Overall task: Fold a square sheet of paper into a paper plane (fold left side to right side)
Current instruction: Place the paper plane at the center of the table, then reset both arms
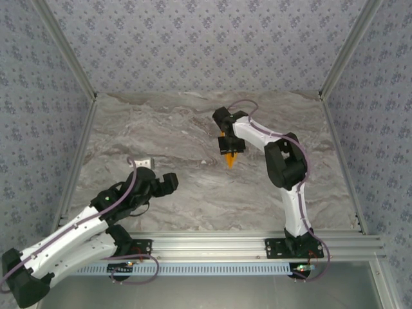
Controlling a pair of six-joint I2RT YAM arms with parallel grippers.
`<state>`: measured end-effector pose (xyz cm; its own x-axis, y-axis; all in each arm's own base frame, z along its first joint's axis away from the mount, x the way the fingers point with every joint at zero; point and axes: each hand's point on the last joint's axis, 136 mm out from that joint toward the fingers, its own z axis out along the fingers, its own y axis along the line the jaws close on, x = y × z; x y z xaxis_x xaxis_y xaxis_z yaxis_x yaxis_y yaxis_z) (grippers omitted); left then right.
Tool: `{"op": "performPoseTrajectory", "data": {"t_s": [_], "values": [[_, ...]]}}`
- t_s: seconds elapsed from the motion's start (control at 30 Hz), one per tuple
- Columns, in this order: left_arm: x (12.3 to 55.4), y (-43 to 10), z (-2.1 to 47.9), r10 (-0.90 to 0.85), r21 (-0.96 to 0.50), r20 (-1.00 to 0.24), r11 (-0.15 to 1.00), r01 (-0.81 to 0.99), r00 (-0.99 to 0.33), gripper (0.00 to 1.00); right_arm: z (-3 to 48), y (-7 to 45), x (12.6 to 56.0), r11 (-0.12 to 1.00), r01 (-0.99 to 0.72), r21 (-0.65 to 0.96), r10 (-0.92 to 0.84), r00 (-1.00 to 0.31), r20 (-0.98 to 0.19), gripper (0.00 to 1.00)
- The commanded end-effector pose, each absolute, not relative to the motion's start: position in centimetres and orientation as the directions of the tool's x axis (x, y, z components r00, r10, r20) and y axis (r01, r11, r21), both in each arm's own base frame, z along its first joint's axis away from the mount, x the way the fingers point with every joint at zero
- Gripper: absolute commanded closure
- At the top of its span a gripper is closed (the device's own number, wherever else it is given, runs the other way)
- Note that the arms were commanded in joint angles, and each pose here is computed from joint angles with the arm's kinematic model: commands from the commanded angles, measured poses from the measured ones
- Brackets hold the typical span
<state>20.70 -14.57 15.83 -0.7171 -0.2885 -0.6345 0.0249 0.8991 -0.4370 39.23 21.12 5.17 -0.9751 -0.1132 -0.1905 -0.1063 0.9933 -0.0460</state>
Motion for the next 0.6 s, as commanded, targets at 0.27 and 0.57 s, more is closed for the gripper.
{"op": "performPoseTrajectory", "data": {"t_s": [0.27, 0.57], "values": [[23.9, -6.6, 19.0, -0.422, -0.409, -0.719, 0.899, -0.155, -0.552, 0.02, 19.6, 15.4, 33.5, 0.992, -0.122, -0.037, -0.124, -0.854, -0.505, 0.26], [29.8, 1.8, 18.1, -0.391, -0.229, -0.826, 0.891, -0.391, -0.406, 0.02, 19.8, 2.3, 32.4, 0.99, 0.143, -0.004, 0.088, -0.633, -0.769, 0.0]]}}
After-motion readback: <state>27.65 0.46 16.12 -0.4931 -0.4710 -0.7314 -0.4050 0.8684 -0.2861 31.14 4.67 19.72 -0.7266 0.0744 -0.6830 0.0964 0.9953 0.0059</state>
